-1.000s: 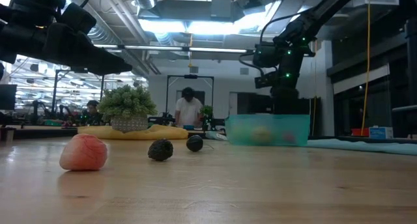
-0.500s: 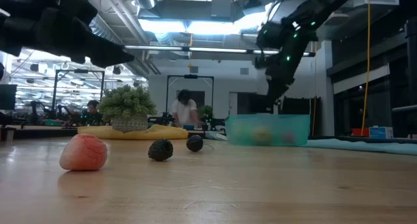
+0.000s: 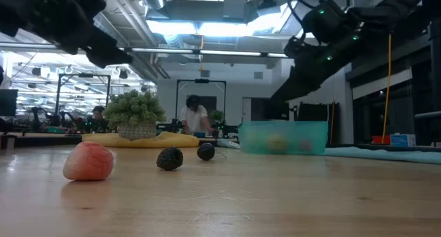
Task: Pick and placing Produce into tupperware
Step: Put the red strawberry into the blue bin
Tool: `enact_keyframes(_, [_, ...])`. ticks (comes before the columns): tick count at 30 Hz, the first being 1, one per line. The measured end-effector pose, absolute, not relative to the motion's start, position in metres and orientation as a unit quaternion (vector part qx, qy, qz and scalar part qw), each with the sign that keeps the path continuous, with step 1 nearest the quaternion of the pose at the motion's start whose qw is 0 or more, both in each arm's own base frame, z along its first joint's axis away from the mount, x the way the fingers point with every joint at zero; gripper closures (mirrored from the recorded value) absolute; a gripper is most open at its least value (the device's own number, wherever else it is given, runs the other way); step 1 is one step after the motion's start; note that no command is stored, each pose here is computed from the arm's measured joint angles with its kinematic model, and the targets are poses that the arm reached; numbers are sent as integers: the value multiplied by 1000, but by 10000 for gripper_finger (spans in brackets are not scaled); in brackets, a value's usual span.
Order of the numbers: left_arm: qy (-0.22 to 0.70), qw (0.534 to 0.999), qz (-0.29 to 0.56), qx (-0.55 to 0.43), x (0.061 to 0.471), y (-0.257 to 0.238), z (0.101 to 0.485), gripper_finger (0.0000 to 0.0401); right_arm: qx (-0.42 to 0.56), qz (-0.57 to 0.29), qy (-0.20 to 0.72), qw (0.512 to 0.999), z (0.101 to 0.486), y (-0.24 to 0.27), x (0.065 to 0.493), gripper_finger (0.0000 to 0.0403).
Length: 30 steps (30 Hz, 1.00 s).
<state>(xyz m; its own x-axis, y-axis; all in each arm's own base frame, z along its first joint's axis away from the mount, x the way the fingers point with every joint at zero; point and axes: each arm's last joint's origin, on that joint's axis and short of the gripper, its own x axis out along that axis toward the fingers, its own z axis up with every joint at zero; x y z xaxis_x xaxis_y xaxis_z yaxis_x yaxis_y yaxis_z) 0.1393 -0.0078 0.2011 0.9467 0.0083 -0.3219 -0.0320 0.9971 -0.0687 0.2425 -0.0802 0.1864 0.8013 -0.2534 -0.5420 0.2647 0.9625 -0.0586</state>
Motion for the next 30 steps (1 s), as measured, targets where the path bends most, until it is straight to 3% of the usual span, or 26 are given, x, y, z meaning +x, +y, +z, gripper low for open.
enact_keyframes(10, [162, 976, 59, -134, 131, -39, 198, 103, -9, -62, 250, 966, 182, -39, 251, 165])
enact_keyframes(18, [154, 975, 72, -141, 129, -77, 195, 103, -28, -55, 248, 967, 183, -19, 253, 165])
enact_keyframes(30, [199, 959, 120, -165, 168, -169, 212, 103, -39, -21, 248, 968, 183, -2, 254, 165])
